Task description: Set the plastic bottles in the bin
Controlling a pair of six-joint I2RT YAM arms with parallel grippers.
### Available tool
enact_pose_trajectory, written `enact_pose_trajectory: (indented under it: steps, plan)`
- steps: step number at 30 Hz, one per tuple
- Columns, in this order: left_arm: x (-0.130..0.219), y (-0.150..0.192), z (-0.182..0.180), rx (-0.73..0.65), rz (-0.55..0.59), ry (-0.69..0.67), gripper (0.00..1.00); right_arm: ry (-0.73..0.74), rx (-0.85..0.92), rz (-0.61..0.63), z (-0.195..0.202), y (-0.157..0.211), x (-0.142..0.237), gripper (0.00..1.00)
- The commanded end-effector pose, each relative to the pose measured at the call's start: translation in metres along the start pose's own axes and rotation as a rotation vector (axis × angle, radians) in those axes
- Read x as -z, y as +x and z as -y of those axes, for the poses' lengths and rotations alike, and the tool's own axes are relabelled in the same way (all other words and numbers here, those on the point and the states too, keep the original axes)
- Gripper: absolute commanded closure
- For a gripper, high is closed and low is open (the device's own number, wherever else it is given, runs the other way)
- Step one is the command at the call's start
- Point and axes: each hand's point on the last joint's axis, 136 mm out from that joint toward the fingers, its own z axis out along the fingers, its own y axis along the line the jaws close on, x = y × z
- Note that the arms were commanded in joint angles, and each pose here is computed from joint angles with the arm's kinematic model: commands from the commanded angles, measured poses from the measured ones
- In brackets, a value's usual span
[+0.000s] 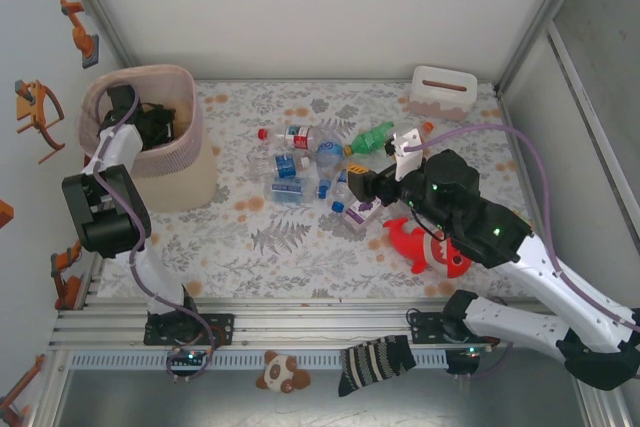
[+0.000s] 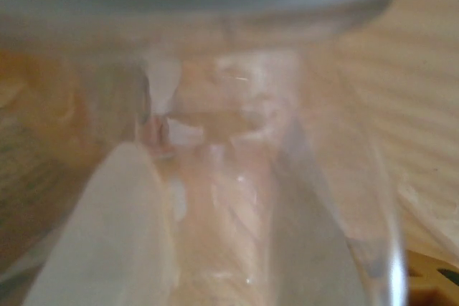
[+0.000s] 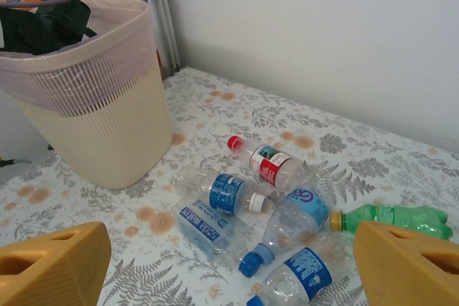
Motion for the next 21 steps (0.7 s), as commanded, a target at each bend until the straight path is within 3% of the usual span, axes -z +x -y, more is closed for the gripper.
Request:
enact_pose_trajectory:
  steps: [1, 9, 21]
  plan:
    - [-0.005, 0.000, 0.008, -0.031, -0.032, 0.015, 0.40, 0.024, -0.016, 0.008, 0.005, -0.002, 0.003, 0.14]
    - [0.025, 0.007, 0.008, -0.041, -0.013, 0.019, 0.24, 0.029, -0.018, 0.004, 0.006, -0.003, 0.004, 0.14]
    - [0.099, 0.018, 0.034, -0.054, 0.032, 0.121, 0.19, 0.031, -0.016, 0.013, 0.006, -0.007, 0.008, 0.14]
